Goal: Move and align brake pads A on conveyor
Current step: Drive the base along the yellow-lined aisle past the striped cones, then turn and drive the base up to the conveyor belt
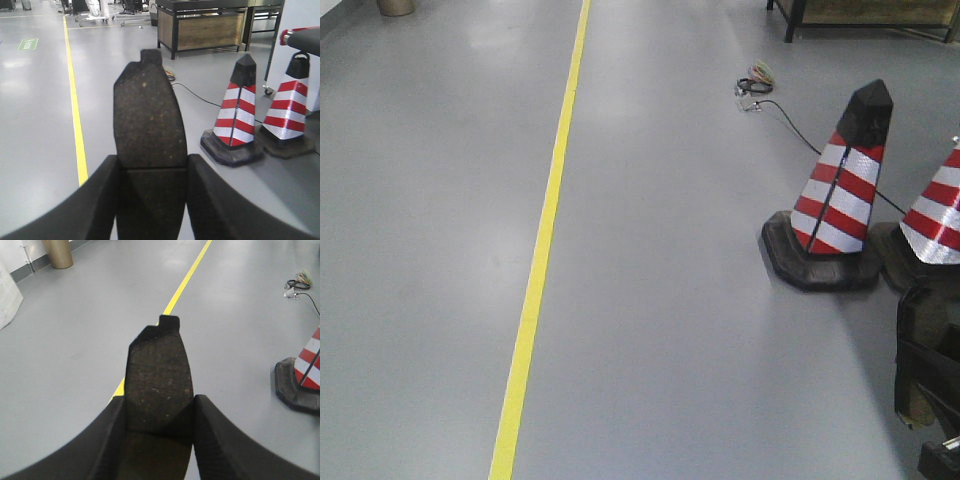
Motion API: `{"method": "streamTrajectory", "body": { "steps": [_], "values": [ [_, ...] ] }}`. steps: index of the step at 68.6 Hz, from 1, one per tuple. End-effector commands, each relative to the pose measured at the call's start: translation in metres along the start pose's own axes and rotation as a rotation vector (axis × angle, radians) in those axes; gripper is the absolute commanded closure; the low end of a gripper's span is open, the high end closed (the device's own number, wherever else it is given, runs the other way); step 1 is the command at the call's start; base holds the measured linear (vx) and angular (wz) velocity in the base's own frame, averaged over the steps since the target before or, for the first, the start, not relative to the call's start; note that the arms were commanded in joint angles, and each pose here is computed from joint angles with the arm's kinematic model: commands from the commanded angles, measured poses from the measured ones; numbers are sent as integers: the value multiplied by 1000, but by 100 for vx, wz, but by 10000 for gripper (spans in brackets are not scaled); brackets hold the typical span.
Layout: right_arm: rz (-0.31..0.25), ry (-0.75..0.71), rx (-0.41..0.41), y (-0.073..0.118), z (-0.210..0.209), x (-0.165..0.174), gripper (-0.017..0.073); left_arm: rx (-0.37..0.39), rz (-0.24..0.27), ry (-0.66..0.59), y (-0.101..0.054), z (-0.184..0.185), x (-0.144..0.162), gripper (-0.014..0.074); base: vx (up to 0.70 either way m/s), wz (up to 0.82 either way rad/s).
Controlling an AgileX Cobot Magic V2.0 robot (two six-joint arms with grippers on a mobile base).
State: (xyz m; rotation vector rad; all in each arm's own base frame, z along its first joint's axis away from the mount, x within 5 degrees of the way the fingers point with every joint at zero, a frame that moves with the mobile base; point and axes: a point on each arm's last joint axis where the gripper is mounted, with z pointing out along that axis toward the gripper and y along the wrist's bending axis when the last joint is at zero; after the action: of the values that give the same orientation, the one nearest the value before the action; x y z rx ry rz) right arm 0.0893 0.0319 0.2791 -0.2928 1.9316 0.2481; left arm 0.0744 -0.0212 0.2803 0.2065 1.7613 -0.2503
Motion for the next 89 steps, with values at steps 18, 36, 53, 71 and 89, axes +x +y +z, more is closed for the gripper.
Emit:
{"method": "streamTrajectory", "body": {
  "steps": [18,36,53,71,89],
  "values": [
    [-17,-121,-12,1,-4,-18,481,32,4,-113,-3,-2,-17,478,71,0],
    [-17,-121,-12,1,-4,-18,481,32,4,-113,-3,-2,-17,478,66,6],
    [-17,-121,-12,1,-4,-18,481,32,4,-113,-3,-2,-17,478,60,-10],
    [-17,-121,-12,1,-4,-18,481,32,4,-113,-3,-2,-17,478,56,-36],
    [-17,-121,-12,1,-4,-18,481,32,4,-113,-3,-2,-17,478,49,-68]
  ]
}}
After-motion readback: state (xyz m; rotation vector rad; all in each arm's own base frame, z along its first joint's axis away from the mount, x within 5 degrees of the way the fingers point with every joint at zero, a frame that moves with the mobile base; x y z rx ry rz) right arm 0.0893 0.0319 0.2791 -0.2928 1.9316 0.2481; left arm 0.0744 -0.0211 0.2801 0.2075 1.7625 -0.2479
